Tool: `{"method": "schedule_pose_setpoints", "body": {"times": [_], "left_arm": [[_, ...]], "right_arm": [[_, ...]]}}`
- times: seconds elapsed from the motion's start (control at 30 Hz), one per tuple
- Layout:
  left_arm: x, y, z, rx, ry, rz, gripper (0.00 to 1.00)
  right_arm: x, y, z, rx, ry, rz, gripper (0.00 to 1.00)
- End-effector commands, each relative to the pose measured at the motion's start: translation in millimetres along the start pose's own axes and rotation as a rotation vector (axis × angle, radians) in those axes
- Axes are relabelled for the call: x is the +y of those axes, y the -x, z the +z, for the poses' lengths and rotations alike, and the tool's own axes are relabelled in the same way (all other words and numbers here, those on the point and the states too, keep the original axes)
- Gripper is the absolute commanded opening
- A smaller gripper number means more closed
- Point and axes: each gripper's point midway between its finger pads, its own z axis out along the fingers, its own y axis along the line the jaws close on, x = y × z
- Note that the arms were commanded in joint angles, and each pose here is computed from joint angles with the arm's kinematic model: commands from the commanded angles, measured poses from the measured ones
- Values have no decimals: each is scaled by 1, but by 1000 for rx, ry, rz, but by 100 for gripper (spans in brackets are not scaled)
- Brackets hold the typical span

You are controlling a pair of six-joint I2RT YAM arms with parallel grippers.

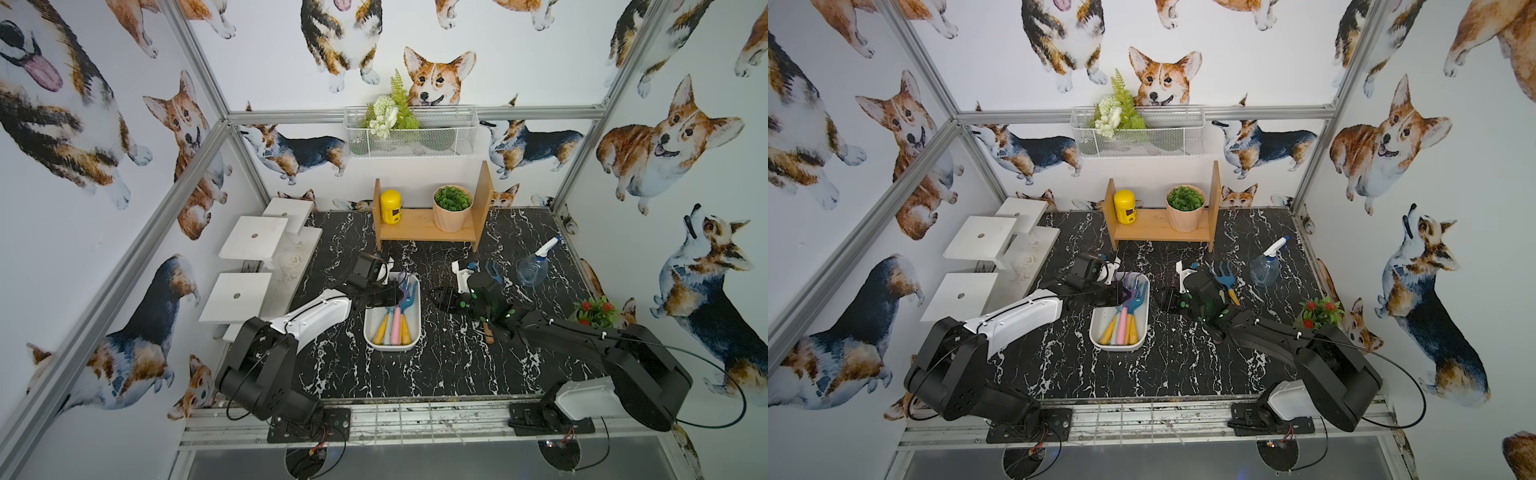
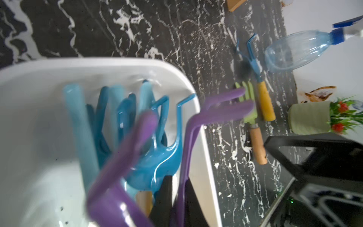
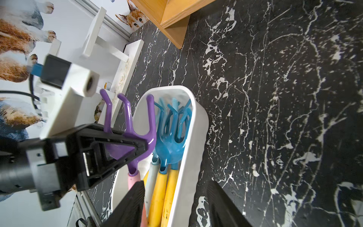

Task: Put the rake into the storage box
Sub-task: Place the rake in the storage box.

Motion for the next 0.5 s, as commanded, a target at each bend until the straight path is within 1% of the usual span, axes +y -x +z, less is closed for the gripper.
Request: {"method": "schedule_pose_setpoints", "body": {"times": [0.0, 0.2, 0.23, 0.27, 0.3, 0.4, 0.43, 0.47], "left_arm": [[16, -2, 2, -20, 57, 13, 0], [26, -8, 6, 11, 99, -5, 0], [28, -10, 7, 23, 109, -8, 2], [30, -11, 6, 34, 120, -11, 17], [33, -13, 6, 42, 132, -18, 35], [36, -10, -1, 40, 168, -35, 78], [38, -8, -5, 33, 191, -44, 84], [41, -3, -11, 21, 225, -52, 88]], "right_arm": [[0, 4, 0, -24, 0, -15, 57], [-3, 2, 0, -16, -12, -20, 57], [-4, 1, 0, -14, -16, -20, 57], [-4, 1, -1, -16, -18, -19, 57], [-4, 1, -1, -16, -16, -20, 57], [-6, 1, -1, -18, -21, -20, 57], [-6, 1, -1, -18, -20, -21, 57], [-6, 0, -1, -16, -24, -21, 57]]}}
